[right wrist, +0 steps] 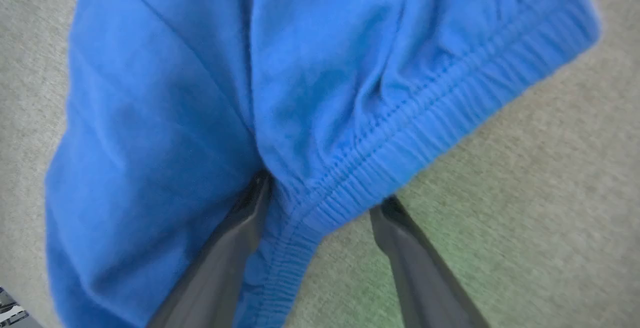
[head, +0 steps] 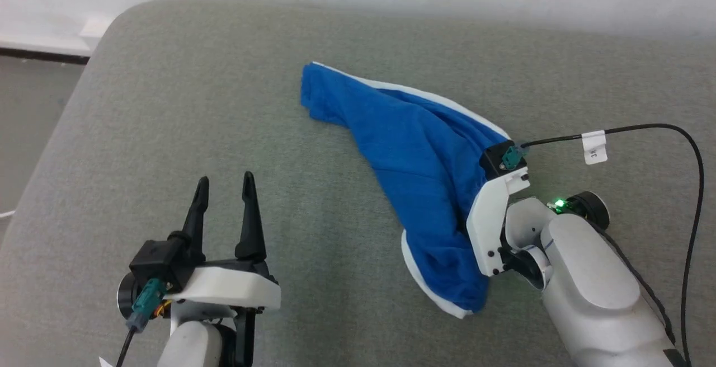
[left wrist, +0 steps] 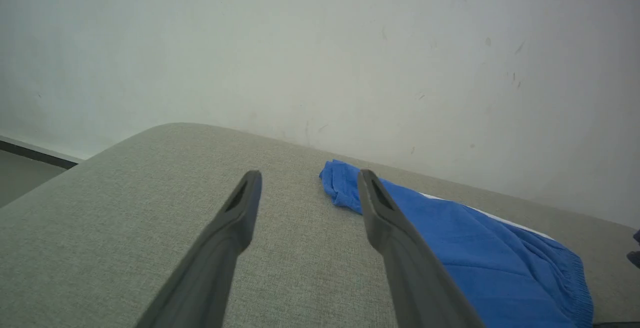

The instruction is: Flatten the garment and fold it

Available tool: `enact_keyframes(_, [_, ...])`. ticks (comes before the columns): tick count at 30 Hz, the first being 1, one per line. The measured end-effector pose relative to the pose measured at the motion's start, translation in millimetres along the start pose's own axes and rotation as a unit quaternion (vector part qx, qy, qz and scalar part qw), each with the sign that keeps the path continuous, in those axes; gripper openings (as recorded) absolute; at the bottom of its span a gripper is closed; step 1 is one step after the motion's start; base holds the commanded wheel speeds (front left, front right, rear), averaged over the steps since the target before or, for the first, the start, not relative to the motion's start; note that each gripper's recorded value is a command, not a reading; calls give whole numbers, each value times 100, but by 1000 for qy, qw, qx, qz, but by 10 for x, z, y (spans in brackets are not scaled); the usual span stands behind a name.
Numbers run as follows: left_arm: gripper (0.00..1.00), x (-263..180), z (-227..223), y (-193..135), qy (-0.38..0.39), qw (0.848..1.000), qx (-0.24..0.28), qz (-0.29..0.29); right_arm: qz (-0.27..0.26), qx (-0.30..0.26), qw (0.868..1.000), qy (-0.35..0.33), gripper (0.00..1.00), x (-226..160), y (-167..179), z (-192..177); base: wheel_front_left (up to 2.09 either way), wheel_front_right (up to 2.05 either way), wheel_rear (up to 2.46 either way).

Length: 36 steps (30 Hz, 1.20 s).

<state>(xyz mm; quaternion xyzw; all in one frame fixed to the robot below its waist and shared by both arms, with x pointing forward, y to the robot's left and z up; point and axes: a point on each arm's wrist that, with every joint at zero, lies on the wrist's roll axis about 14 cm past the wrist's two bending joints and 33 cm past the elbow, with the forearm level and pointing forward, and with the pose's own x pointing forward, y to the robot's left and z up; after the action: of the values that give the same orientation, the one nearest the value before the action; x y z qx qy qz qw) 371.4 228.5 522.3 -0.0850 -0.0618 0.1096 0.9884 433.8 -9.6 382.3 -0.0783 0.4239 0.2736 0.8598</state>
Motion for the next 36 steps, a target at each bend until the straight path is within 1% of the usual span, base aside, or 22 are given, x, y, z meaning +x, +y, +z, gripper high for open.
enact_keyframes(3, [100,-26,-42,95,7,1000,3,13,8,-11,1000,5,100,93,59,-28,0,0,0])
enact_keyframes(4, [100,-34,-57,115,9,1000,3,16,10,-12,1000,9,46,119,68,-45,0,0,0])
enact_keyframes(5, [100,-40,-72,134,12,1000,4,19,12,-11,1000,7,0,138,74,-43,0,0,0])
enact_keyframes(8, [100,-42,-89,186,14,1000,6,25,11,-2,1000,-18,0,151,54,33,0,0,0])
enact_keyframes(11, [100,-46,-98,195,15,1000,8,24,2,39,997,-65,0,87,-58,151,0,0,0])
enact_keyframes(13, [100,-50,-92,177,14,1000,6,20,-17,69,992,-102,0,-17,-231,220,0,0,0])
enact_keyframes(16, [100,-54,-64,127,10,1000,-1,11,-64,107,981,-152,0,-273,-622,266,0,0,0])
enact_keyframes(17, [100,-61,-62,110,9,1000,-2,8,-83,117,977,-160,0,-364,-756,219,0,0,0])
enact_keyframes(19, [100,-77,-53,71,8,1000,-6,1,-119,140,970,-162,0,-537,-992,2,0,0,0])
enact_keyframes(21, [100,-93,-40,41,6,1000,-9,-4,-146,164,966,-137,0,-661,-1121,-349,0,0,0])
enact_keyframes(23, [100,-121,-60,17,10,1000,-12,-8,-157,185,965,-97,0,-724,-1116,-731,0,0,0])
enact_keyframes(24, [100,-129,-71,4,11,1000,-13,-10,-156,196,964,-84,22,-747,-1078,-877,0,0,0])
enact_keyframes(25, [100,-132,-82,-17,13,1000,-14,-13,-156,205,962,-89,100,-784,-1057,-918,0,0,0])
enact_keyframes(27, [100,-132,-95,-62,15,1000,-17,-21,-161,219,955,-122,100,-881,-1084,-861,0,0,0])
enact_keyframes(28, [100,-130,-99,-76,15,999,-18,-23,-166,226,948,-151,100,-954,-1135,-774,0,0,0])
enact_keyframes(30, [100,-131,-90,-94,14,999,-23,-25,-179,240,928,-220,100,-1139,-1267,-578,0,0,0])
enact_keyframes(32, [100,-133,-99,-100,16,999,-31,-25,-190,254,909,-271,100,-1298,-1377,-479,0,0,0])
enact_keyframes(34, [100,-140,-174,-124,30,998,-41,-26,-203,266,894,-298,100,-1413,-1461,-486,0,0,0])
enact_keyframes(36, [100,-98,-270,-227,57,996,-49,-42,-221,271,884,-310,100,-1511,-1545,-556,0,0,0])
